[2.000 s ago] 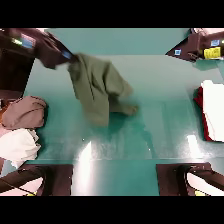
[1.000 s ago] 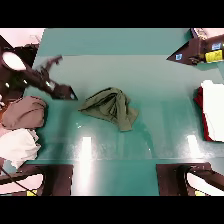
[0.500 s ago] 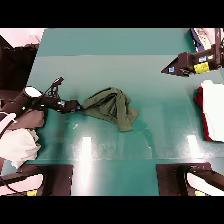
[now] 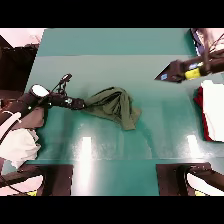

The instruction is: Fold the shirts.

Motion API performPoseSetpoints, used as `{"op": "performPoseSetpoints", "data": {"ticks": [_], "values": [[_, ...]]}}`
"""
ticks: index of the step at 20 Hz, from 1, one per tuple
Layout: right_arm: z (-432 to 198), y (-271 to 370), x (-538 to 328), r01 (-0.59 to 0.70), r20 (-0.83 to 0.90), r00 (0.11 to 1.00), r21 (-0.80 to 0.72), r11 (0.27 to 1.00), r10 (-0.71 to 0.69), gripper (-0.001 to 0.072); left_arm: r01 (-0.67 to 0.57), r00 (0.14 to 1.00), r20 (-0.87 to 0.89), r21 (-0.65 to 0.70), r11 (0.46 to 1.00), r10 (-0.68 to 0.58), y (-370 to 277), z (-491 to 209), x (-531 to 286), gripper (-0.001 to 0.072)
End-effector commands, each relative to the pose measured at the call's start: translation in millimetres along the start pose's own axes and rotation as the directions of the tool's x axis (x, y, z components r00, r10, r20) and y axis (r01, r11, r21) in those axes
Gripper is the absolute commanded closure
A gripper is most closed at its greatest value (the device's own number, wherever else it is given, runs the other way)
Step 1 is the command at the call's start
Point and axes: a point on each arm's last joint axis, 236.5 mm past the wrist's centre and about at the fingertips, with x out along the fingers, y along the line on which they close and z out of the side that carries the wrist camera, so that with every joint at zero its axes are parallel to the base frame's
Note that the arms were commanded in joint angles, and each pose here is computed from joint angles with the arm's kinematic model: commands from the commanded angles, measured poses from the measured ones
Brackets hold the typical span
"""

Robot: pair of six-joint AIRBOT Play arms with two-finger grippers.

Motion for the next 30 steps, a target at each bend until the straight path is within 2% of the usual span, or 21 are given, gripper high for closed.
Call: {"op": "performPoseSetpoints", "data": {"ticks": [1, 3, 9, 14, 15, 16, 17, 18, 21, 23, 27, 30], "values": [[-42, -7, 52, -0.011, -0.12, 0.993, 0.041, 0.999, 0.016, 0.0126, 0.069, 0.997, -0.038, 0.091, 0.993, -0.066, -34, 16, -22, 0.0683], [-62, -17, 91, 0.0, -0.131, 0.991, 0.072, 0.997, 0.009, 0.0121, 0.091, 0.996, -0.023, 0.138, 0.986, -0.088, -51, 33, -36, 0.0682], [-68, -48, 153, 0.059, 0.036, 0.997, 0.14, 0.988, -0.065, 0.0124, 0.107, 0.994, -0.013, 0.176, 0.979, -0.107, -65, 46, -49, 0.0682], [-94, -51, 193, 0.068, -0.045, 0.997, 0.188, 0.98, -0.061, 0.0133, 0.109, 0.994, -0.015, 0.175, 0.978, -0.108, -65, 45, -49, 0.0682], [-101, -51, 203, 0.077, -0.063, 0.996, 0.179, 0.981, -0.066, 0.0171, 0.112, 0.994, -0.021, 0.175, 0.978, -0.11, -66, 44, -50, 0.0682], [-106, -50, 210, 0.081, -0.078, 0.995, 0.172, 0.982, -0.068, 0.0286, 0.117, 0.993, -0.031, 0.176, 0.978, -0.113, -66, 41, -50, 0.0682], [-110, -49, 214, 0.086, -0.091, 0.993, 0.159, 0.983, -0.072, 0.0565, 0.122, 0.992, -0.045, 0.177, 0.977, -0.115, -67, 38, -50, 0.0682], [-110, -49, 213, 0.088, -0.091, 0.993, 0.143, 0.986, -0.076, 0.0697, 0.113, 0.993, -0.064, 0.187, 0.976, -0.103, -64, 34, -50, 0.0682], [-81, -50, 174, 0.094, 0.004, 0.995, 0.085, 0.992, -0.095, 0.0698, 0.011, 0.99, -0.141, 0.283, 0.959, 0.03, -50, 29, -74, 0.0683], [-48, -46, 114, 0.125, 0.096, 0.987, 0.019, 0.992, -0.126, 0.0699, -0.05, 0.99, -0.105, 0.386, 0.921, 0.097, -63, 48, -114, 0.0683], [-22, -41, -29, 0.275, 0.222, 0.94, -0.039, 0.961, -0.26, 0.0699, -0.133, 0.989, 0.131, 0.564, 0.815, 0.071, -144, 83, -226, 0.0682], [-27, -19, -105, 0.318, 0.316, 0.903, -0.038, 0.947, -0.29, 0.0699, -0.217, 0.955, 0.294, 0.629, 0.747, 0.029, -200, 74, -307, 0.0682]]}}
